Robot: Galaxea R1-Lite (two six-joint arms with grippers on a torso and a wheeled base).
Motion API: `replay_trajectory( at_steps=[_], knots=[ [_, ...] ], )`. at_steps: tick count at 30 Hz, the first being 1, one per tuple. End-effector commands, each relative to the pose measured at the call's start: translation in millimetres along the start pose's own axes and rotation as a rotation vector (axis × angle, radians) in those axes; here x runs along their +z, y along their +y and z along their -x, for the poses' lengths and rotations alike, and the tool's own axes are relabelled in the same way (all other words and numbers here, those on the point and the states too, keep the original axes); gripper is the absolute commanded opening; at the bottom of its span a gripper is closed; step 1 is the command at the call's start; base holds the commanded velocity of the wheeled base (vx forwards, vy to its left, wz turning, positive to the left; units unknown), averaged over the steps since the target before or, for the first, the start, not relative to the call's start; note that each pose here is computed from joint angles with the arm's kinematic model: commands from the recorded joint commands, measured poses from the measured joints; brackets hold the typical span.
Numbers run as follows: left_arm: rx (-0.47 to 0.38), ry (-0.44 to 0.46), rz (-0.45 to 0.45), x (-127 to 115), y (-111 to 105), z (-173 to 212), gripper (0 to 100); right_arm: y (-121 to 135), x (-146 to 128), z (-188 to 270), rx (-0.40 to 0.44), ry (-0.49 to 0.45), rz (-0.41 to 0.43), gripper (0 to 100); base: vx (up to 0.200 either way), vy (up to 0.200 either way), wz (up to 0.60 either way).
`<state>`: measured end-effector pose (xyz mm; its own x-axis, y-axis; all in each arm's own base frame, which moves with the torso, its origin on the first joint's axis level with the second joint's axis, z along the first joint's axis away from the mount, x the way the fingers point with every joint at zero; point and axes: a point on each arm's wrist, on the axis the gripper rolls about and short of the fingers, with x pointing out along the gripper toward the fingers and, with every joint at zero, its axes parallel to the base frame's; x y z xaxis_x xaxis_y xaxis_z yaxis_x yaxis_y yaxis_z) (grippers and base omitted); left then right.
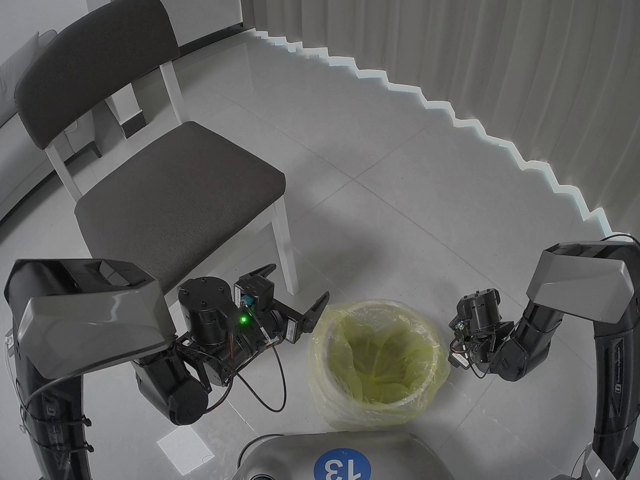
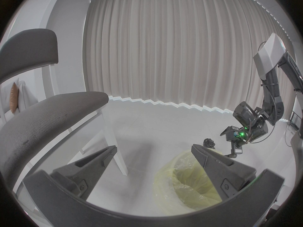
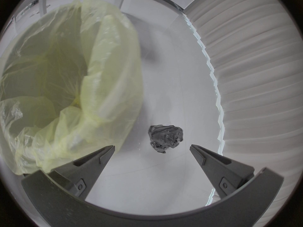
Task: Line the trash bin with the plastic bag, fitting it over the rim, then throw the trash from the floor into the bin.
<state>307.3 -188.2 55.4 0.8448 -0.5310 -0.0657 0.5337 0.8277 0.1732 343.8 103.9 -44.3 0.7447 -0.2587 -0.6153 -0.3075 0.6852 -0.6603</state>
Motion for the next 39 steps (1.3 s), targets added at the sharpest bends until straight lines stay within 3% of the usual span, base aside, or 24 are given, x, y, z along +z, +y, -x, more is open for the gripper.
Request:
replay_trajectory(
  at_steps=[1, 11, 17, 24, 30, 34, 39],
  knots=[
    [0.024, -0.005, 0.002, 2.3, -1.4, 3.5, 100, -19.0, 3.0, 7.2, -0.029, -0.006, -0.030, 100, 0.000, 0.000, 0.00],
    [0.066, -0.052, 0.064, 19.2, -2.2, 7.3, 100, -23.2, 8.7, -1.8, -0.040, -0.005, -0.114, 100, 0.000, 0.000, 0.00],
    [0.107, -0.120, 0.079, 47.0, 14.5, 18.6, 100, -26.9, 9.1, -1.3, -0.048, -0.007, -0.161, 100, 0.000, 0.000, 0.00],
    [0.243, -0.151, 0.121, 81.1, 68.2, 34.4, 100, -49.7, 18.0, 21.8, -0.079, -0.064, -0.210, 100, 0.000, 0.000, 0.00],
    [0.262, -0.119, 0.190, 112.1, 83.3, 43.9, 100, -60.6, 32.7, 43.6, -0.091, -0.140, -0.261, 100, 0.000, 0.000, 0.00],
    [0.246, -0.071, 0.195, 114.4, 81.1, 35.3, 100, -59.1, 40.6, 58.8, -0.036, -0.207, -0.317, 100, 0.000, 0.000, 0.00],
    [0.209, 0.002, 0.198, 91.5, 67.3, 7.6, 100, -57.5, 40.7, 75.4, 0.016, -0.247, -0.359, 100, 0.000, 0.000, 0.00]
  ],
)
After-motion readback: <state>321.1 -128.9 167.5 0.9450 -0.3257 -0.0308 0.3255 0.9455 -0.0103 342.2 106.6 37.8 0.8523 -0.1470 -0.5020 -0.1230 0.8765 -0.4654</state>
